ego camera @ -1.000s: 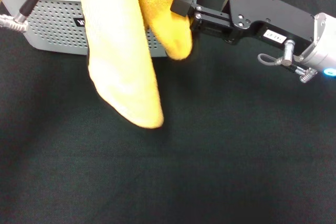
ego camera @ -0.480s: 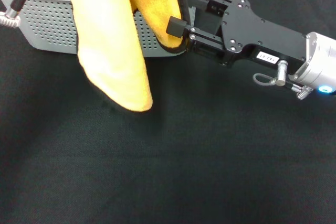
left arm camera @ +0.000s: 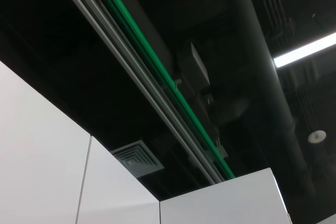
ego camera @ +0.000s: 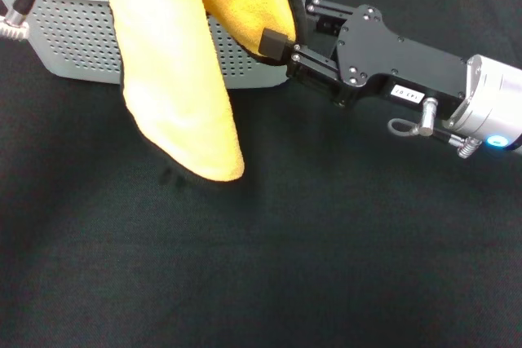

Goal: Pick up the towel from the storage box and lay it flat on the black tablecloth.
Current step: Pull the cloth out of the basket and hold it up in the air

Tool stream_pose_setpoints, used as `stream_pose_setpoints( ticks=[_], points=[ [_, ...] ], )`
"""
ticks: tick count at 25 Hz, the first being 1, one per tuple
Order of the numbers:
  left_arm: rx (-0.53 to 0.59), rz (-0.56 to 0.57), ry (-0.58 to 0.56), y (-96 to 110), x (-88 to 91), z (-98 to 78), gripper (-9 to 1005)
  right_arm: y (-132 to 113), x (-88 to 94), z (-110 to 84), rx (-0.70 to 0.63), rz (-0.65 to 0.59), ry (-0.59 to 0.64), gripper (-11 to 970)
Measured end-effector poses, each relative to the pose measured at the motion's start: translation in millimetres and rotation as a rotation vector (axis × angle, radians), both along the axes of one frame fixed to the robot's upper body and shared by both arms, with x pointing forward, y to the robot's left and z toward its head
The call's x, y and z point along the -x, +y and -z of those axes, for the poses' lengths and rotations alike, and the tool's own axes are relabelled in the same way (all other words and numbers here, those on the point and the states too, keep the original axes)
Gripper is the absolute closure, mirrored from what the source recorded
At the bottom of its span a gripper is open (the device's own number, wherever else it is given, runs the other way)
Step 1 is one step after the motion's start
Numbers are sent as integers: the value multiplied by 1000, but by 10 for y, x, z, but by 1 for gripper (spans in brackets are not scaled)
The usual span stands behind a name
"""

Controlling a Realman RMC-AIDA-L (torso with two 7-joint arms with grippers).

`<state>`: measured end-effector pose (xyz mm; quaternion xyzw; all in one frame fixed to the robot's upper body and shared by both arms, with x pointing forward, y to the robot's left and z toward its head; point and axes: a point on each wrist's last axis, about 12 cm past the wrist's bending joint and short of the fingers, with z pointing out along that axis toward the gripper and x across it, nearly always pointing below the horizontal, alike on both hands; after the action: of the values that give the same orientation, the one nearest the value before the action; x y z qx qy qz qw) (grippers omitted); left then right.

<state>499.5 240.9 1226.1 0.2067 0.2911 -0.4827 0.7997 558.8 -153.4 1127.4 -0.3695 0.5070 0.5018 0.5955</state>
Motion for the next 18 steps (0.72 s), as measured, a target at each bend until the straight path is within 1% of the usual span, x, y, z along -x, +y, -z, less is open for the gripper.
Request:
stream_pose_setpoints(
  ticks=[8,18],
  points=[
    [11,-3,-6,3,6,-4,981,62,-6,53,38,-7,51,556],
    [11,-9,-5,15,8,0,981,65,26,53,29,-25,53,652]
  ],
)
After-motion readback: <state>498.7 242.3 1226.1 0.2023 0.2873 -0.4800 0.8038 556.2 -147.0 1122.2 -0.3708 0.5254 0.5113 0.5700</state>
